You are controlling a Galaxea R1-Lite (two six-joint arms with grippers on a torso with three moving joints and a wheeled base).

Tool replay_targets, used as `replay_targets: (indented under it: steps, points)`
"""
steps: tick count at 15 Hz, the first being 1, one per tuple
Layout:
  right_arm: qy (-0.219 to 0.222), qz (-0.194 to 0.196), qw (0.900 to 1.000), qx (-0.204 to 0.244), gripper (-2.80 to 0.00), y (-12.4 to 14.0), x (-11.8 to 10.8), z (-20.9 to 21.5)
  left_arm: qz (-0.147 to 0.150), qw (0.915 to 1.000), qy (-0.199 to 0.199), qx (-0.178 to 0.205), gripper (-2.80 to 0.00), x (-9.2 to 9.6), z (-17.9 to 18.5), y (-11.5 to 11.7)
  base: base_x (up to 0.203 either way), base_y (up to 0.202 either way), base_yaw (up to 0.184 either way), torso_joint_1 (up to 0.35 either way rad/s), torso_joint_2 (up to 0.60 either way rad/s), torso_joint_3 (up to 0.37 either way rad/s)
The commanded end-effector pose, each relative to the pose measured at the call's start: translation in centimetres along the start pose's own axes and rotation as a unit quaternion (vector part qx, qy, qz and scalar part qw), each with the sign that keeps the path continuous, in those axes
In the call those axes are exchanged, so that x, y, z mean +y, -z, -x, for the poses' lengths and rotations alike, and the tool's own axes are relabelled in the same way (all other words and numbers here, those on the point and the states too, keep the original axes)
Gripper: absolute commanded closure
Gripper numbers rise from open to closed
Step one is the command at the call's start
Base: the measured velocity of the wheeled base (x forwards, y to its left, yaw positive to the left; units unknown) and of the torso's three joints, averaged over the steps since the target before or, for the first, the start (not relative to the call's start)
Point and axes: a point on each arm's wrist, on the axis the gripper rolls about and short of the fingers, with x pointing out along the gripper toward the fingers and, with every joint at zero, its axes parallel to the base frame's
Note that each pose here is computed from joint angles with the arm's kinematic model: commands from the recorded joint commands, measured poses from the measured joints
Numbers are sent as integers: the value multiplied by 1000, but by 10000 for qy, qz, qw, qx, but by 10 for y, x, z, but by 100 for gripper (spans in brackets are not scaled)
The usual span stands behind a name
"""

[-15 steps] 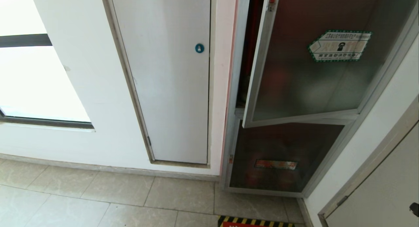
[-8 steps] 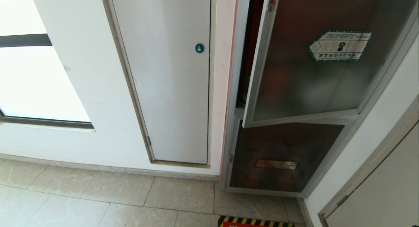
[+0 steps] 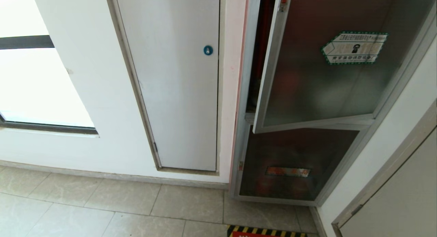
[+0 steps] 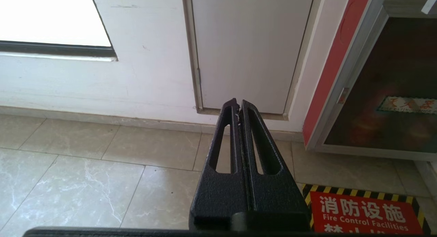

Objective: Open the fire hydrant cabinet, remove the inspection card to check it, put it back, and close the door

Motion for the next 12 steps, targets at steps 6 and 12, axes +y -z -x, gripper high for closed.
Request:
replay_targets:
  steps: [6, 12]
  points:
    - [935, 1002, 9905, -97, 0, 21, -7, 9, 1, 10000, -2, 28, 0, 0, 0, 1, 0, 0, 0, 0, 0, 0]
    - [1461, 1518, 9769, 357, 0, 31, -11, 10, 1, 10000, -2, 28, 0, 0, 0, 1, 0, 0, 0, 0, 0, 0]
